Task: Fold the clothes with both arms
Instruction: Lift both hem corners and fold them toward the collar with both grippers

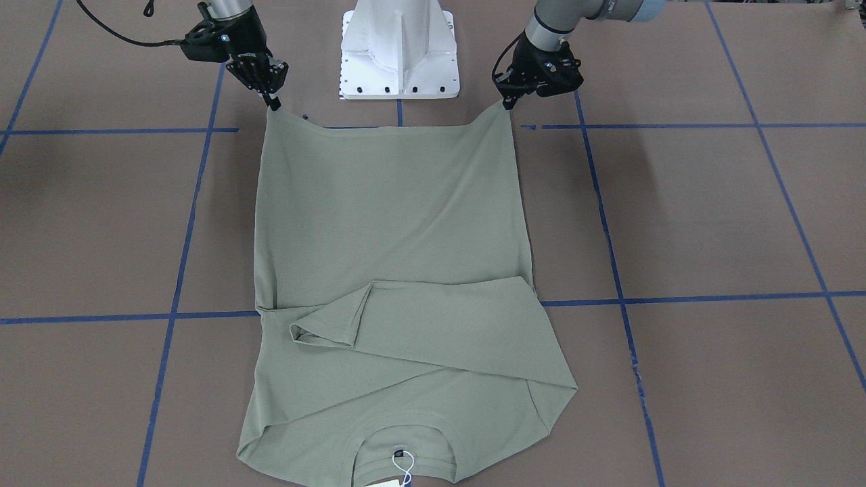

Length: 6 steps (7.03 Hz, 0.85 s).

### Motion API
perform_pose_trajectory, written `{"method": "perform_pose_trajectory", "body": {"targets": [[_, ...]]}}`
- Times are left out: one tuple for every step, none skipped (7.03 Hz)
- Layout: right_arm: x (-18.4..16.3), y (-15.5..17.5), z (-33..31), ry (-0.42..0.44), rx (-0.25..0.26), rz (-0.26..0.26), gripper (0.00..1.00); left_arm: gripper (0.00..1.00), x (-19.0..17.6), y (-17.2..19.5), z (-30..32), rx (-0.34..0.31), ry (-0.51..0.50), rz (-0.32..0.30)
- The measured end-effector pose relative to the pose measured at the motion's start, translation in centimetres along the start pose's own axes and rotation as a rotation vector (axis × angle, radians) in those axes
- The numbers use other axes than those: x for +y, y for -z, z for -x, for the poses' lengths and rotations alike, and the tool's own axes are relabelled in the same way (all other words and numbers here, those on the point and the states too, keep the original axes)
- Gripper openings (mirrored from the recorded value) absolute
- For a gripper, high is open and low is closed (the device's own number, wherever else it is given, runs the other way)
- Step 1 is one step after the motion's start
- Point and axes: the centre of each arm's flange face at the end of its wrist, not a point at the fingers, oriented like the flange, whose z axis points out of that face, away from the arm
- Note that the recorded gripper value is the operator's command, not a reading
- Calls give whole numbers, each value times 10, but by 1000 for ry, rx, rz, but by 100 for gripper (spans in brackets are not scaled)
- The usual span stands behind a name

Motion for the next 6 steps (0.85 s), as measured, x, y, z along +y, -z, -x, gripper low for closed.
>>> {"method": "perform_pose_trajectory", "body": {"targets": [[-3,16,-4,-11,2,23,0,0,11,24,-6,35,14,46],[-8,31,-1,-25,-11,34,0,0,17,39,-16,68,53,68],[-17,41,6,-43,-33,28,0,0,11,49,-29,103,93,58],[-32,48,20,-69,-66,10,0,0,-12,64,-48,158,122,15],[-54,51,34,-85,-93,-8,0,0,-43,78,-65,206,132,-46],[-83,48,47,-76,-103,-24,0,0,-80,93,-74,234,117,-121]]}}
